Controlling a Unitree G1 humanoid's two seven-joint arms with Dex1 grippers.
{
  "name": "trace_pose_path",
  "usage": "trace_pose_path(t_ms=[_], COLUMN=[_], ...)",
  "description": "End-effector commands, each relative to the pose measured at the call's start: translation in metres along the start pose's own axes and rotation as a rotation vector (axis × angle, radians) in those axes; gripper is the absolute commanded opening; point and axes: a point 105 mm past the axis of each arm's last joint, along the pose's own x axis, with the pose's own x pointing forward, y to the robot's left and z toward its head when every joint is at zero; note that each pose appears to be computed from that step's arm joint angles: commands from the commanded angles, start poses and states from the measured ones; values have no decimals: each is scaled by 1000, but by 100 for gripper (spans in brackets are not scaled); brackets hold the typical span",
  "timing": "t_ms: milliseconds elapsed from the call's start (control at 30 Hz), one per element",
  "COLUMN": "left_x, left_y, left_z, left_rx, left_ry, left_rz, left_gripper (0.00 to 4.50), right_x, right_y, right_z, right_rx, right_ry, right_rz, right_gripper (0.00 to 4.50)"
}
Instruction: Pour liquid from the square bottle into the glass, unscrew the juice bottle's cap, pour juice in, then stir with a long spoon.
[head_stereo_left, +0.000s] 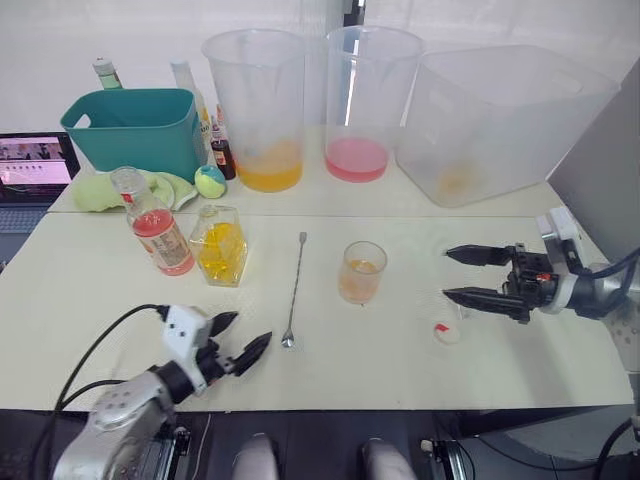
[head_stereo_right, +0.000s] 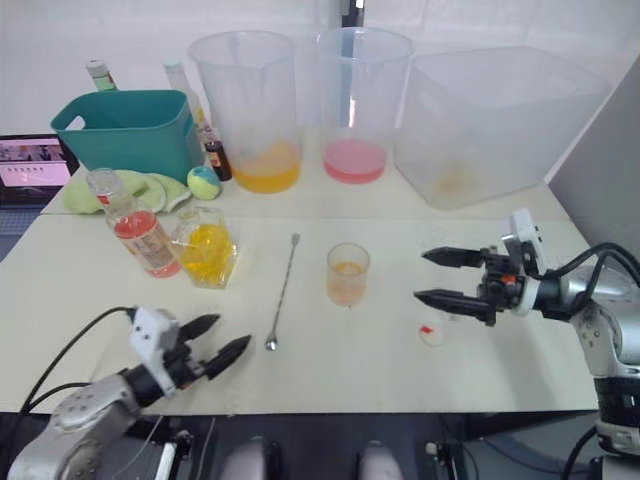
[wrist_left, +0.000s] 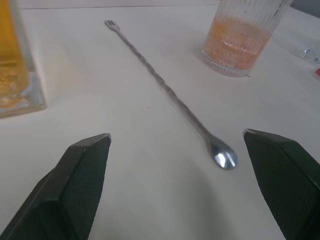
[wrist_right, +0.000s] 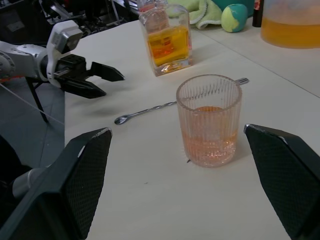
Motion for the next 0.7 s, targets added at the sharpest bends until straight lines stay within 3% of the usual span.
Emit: trace_pose_path(t_ms=[33, 233, 333, 533, 700], left_x=[29, 70, 82, 80, 79], left_y=[-20, -44, -52, -45, -47], left_z=[9, 6, -9, -44, -44], left_rx=[36, 35, 31, 59, 77], left_ry=[-5, 27, 111, 311, 314], left_rz=[40, 56, 58, 79, 53], left_gripper=[448, 448, 448, 263, 92], right_x=[10, 18, 21, 28, 26], right_y=[13, 30, 33, 40, 40], right_z=[17, 14, 13, 15, 15], right_rx=[-72, -122, -138, -147, -157], right_ry=[-6, 32, 44, 50, 55], right_rz=[78, 101, 93, 101, 86], right_gripper=[450, 450, 450, 450, 450])
